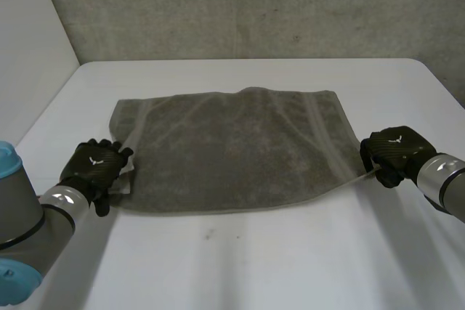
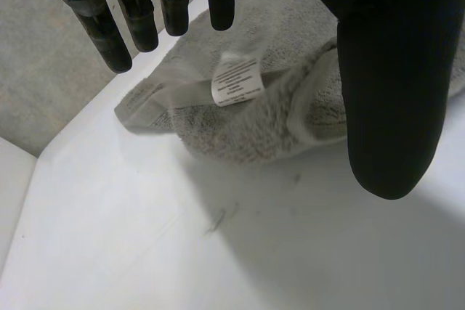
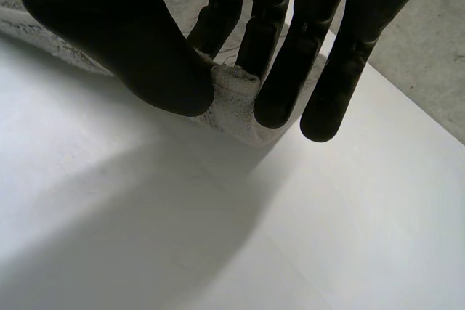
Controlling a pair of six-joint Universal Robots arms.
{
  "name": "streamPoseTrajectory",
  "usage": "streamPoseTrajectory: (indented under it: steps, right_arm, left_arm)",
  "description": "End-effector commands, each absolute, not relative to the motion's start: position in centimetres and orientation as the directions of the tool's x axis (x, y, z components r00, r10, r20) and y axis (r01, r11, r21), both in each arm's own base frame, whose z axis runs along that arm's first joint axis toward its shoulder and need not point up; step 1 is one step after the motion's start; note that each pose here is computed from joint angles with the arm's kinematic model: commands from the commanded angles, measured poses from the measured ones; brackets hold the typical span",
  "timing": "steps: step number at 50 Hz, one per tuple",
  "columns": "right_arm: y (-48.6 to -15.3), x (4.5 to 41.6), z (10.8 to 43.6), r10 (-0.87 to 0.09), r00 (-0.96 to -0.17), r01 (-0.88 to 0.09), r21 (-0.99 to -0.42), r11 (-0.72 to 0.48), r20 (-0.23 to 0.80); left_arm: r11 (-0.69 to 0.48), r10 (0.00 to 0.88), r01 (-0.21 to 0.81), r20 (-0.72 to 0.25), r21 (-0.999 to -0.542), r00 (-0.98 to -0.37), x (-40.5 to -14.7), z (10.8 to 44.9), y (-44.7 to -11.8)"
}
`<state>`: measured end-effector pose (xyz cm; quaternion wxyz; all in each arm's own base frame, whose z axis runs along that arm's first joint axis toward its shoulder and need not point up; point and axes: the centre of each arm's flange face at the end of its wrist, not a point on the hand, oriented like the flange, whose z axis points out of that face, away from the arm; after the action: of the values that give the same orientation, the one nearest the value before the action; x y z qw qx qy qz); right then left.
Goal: Fold the towel.
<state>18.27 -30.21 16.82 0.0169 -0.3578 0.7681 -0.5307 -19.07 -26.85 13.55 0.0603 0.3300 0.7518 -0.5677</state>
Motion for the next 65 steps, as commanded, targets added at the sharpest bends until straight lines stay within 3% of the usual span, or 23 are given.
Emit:
streamPoseTrajectory:
  steps: [1,5,9,20,28,30,33,39,50,57,65]
  right_arm:
    - [-29.8,18.3,16.2,-0.574,-0.739,-0.534,-0.826,0.18,0.353]
    - [-29.8,18.2,16.1,-0.572,-0.742,-0.532,-0.827,0.184,0.35]
    - [-29.8,18.2,16.1,-0.572,-0.742,-0.533,-0.826,0.185,0.351]
    - [-29.6,18.2,15.9,-0.577,-0.738,-0.537,-0.822,0.188,0.35]
    - [-29.5,18.2,15.8,-0.577,-0.739,-0.538,-0.821,0.192,0.348]
    - [-29.5,18.2,15.8,-0.579,-0.737,-0.538,-0.82,0.192,0.348]
    - [-29.5,18.2,15.7,-0.58,-0.736,-0.541,-0.819,0.192,0.35]
    - [-29.5,18.2,15.6,-0.583,-0.729,-0.549,-0.814,0.188,0.358]
    - [-29.5,18.2,15.6,-0.584,-0.728,-0.551,-0.813,0.188,0.358]
    - [-29.5,18.2,15.5,-0.585,-0.728,-0.551,-0.813,0.189,0.357]
    - [-29.5,18.3,15.4,-0.59,-0.721,-0.559,-0.808,0.187,0.363]
  left_arm:
    - [0.06,0.412,0.612,-0.539,-0.788,-0.734,-19.1,14.3,-26.5]
    - [0.016,0.442,0.627,-0.557,-0.779,-0.703,-19.5,14.4,-26.0]
    - [-0.064,0.511,0.658,-0.591,-0.751,-0.624,-20.4,14.2,-25.2]
    - [-0.059,0.527,0.677,-0.599,-0.734,-0.603,-20.6,12.5,-25.9]
    - [-0.093,0.483,0.675,-0.626,-0.732,-0.612,-20.5,12.2,-27.4]
    - [-0.103,0.384,0.682,-0.661,-0.724,-0.644,-19.5,13.1,-29.1]
    - [-0.055,0.329,0.694,-0.669,-0.718,-0.666,-17.7,13.4,-30.1]
    - [-0.012,0.319,0.713,-0.679,-0.701,-0.662,-16.3,13.5,-29.6]
    - [0.038,0.395,0.717,-0.648,-0.696,-0.651,-16.5,13.4,-26.7]
    - [0.088,0.546,0.696,-0.549,-0.713,-0.632,-17.0,12.4,-24.2]
    - [0.134,0.545,0.687,-0.526,-0.715,-0.653,-16.1,11.9,-24.8]
